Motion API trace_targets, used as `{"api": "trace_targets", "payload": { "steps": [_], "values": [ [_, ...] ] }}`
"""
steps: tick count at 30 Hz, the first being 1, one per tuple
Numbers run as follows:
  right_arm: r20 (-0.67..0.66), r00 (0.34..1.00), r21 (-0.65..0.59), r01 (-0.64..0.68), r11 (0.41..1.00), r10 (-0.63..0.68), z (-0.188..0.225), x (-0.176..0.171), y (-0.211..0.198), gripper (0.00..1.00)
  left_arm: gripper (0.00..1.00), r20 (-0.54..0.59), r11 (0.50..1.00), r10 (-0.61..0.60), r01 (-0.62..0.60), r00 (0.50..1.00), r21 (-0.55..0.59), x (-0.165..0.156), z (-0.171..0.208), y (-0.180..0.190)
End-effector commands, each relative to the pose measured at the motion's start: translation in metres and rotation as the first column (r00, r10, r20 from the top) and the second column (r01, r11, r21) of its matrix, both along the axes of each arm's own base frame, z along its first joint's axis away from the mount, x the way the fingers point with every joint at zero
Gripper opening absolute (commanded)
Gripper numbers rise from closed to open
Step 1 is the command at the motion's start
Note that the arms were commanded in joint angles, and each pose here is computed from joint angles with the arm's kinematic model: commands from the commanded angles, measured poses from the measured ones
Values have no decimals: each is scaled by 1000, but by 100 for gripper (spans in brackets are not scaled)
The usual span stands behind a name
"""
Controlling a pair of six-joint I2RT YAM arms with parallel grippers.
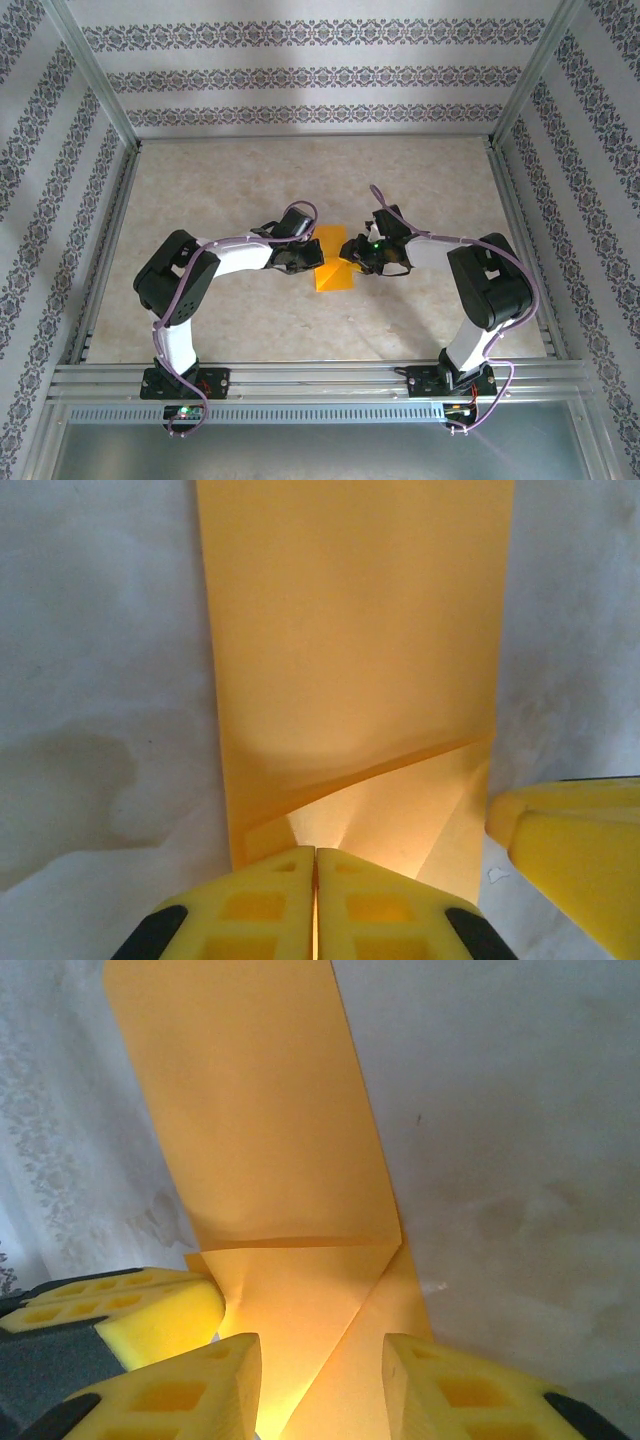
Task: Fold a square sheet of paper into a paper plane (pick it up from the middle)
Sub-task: Pick up the paper from the center of the table.
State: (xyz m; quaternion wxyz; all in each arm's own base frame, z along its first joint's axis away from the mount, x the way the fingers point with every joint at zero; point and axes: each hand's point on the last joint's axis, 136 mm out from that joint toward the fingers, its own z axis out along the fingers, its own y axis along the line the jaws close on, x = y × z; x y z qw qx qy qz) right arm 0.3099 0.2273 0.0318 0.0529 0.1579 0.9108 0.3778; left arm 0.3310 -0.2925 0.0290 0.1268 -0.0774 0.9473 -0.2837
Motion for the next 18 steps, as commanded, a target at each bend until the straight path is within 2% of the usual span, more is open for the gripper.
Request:
{"api": "trace_targets", "payload": {
  "steps": [1,18],
  "values": [
    [-8,1000,7,-1,1000,1,-2,-1,5,37,9,-19,998,62,-62,998,5,6,-12,9],
    [-37,999,-20,10,1000,-11,-7,1,12,37,8,-86,994,108,-105,990,38,-5,-33,21]
  ]
}}
